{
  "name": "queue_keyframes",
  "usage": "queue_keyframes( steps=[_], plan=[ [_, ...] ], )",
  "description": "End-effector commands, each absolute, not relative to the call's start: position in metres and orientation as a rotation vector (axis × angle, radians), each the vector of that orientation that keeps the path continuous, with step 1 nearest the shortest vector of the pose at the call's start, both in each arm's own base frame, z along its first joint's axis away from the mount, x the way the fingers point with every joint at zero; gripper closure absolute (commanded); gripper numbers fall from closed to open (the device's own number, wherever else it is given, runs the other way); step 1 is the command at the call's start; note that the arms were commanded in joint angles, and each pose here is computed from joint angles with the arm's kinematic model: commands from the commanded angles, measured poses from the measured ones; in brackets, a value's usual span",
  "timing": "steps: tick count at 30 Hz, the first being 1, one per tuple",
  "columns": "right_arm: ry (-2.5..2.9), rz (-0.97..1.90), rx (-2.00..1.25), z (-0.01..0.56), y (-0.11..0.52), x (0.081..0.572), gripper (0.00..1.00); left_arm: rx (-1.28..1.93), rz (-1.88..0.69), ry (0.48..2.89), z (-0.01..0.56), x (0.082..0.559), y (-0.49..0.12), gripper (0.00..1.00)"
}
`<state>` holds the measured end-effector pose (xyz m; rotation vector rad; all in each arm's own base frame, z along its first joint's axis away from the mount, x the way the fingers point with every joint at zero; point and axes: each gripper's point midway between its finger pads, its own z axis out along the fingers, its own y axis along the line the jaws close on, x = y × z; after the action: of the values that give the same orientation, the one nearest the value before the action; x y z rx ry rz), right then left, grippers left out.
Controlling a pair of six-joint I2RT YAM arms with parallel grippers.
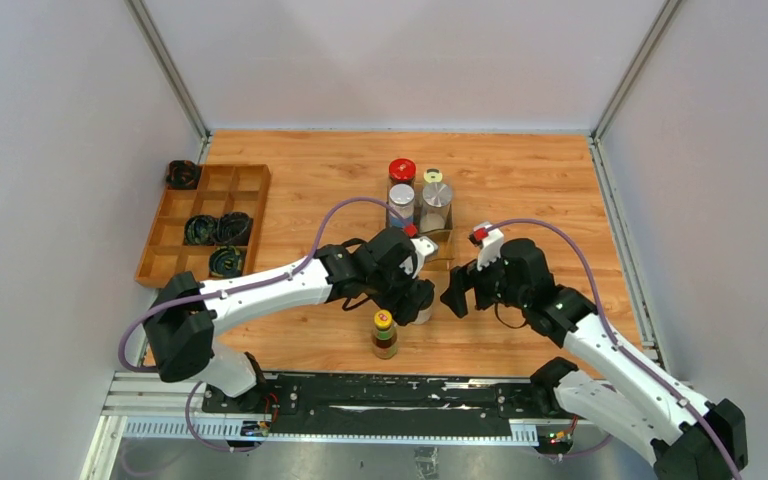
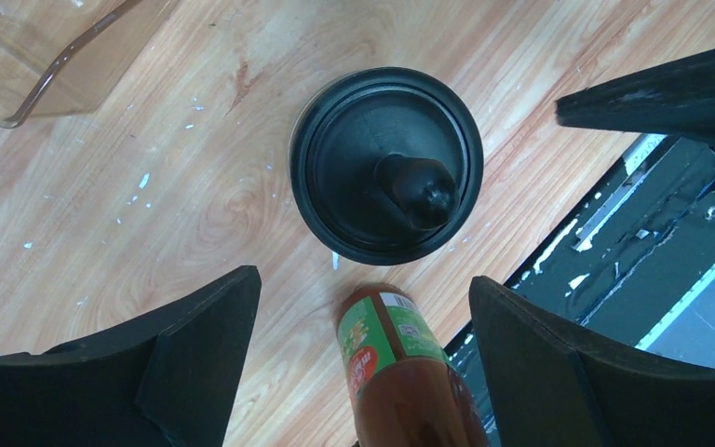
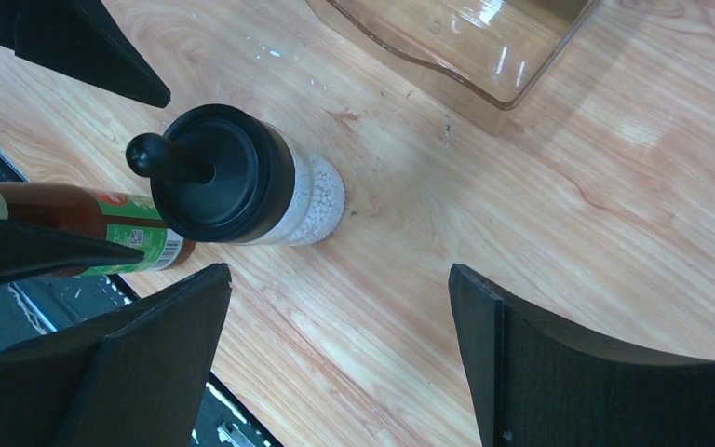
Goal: Organize the condiment bottles
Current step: Pick up the bottle from the center of the board.
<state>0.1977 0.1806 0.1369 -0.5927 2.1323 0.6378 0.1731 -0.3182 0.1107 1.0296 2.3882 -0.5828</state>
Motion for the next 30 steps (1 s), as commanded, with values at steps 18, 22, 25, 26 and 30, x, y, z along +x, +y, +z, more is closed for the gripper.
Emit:
queue_keyframes(
  steps=[18, 22, 25, 26, 30],
  plan=[
    [1.992, 0.824, -0.822, 0.123, 0.214, 0.196, 0.10, 1.036, -0.656, 2.258, 0.101, 0.178, -0.314, 0.12],
    [1.972, 0.840, -0.808, 0.120, 0.217, 0.198, 0.11, 0.990, -0.661, 2.202, 0.110, 0.186, -0.317, 0.13],
    [1.966, 0.862, -0.819, 0.116, 0.220, 0.197, 0.12, 0.981, -0.649, 2.167, 0.112, 0.191, -0.317, 0.13],
    [1.965, 0.868, -0.822, 0.116, 0.220, 0.196, 0.12, 0.980, -0.643, 2.158, 0.112, 0.193, -0.317, 0.13],
    [1.944, 0.902, -0.834, 0.117, 0.223, 0.192, 0.14, 0.947, -0.656, 2.122, 0.110, 0.195, -0.317, 0.14]
  ],
)
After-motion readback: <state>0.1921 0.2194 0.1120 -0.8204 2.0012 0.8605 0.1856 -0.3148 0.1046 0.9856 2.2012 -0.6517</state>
